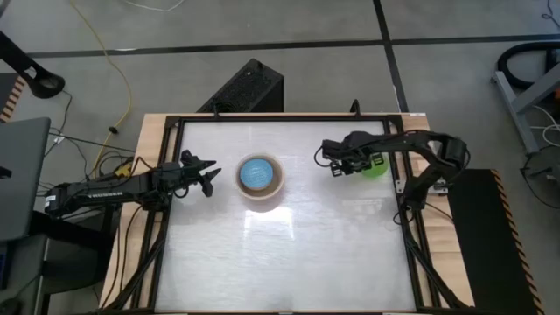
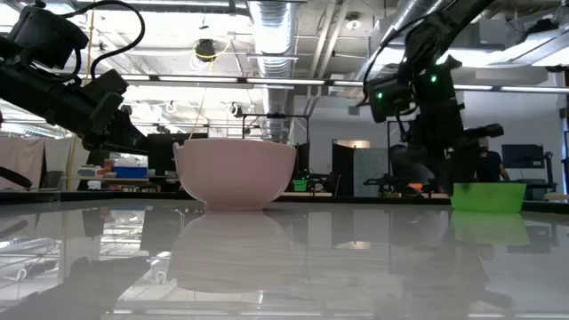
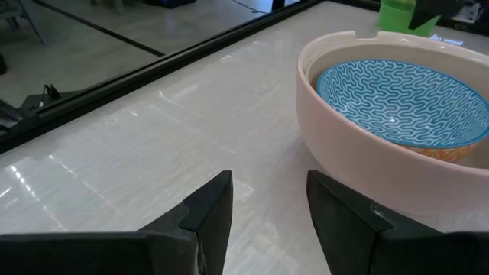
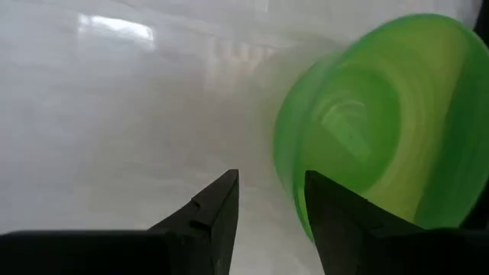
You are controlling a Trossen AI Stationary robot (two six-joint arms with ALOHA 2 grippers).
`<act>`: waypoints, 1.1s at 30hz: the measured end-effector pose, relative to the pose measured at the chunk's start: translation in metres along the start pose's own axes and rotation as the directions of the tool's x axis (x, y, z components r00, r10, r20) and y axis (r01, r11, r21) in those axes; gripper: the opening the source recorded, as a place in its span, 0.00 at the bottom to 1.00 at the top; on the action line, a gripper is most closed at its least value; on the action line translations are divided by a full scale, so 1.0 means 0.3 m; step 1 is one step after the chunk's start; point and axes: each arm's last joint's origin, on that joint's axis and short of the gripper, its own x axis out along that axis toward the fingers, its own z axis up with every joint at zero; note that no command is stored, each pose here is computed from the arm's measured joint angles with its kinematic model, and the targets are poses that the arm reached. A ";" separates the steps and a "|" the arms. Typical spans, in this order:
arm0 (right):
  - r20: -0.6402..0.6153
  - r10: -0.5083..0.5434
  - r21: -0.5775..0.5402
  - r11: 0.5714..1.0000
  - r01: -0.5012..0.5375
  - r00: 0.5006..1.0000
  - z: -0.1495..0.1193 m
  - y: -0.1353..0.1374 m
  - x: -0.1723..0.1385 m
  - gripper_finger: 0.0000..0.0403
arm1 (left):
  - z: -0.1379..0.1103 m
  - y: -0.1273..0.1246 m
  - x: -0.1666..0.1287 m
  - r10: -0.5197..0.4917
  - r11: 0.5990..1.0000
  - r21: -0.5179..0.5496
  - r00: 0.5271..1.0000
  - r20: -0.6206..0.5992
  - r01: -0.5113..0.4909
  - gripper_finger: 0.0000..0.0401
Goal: Nest bowls inside each other
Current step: Stack the green bowl on top of the blue patterned bowl
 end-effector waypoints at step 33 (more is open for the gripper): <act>0.248 0.481 -0.277 0.867 -0.414 0.841 0.017 0.303 -0.532 0.01 | 0.000 0.000 0.000 0.000 1.000 0.000 1.000 0.000 0.000 0.39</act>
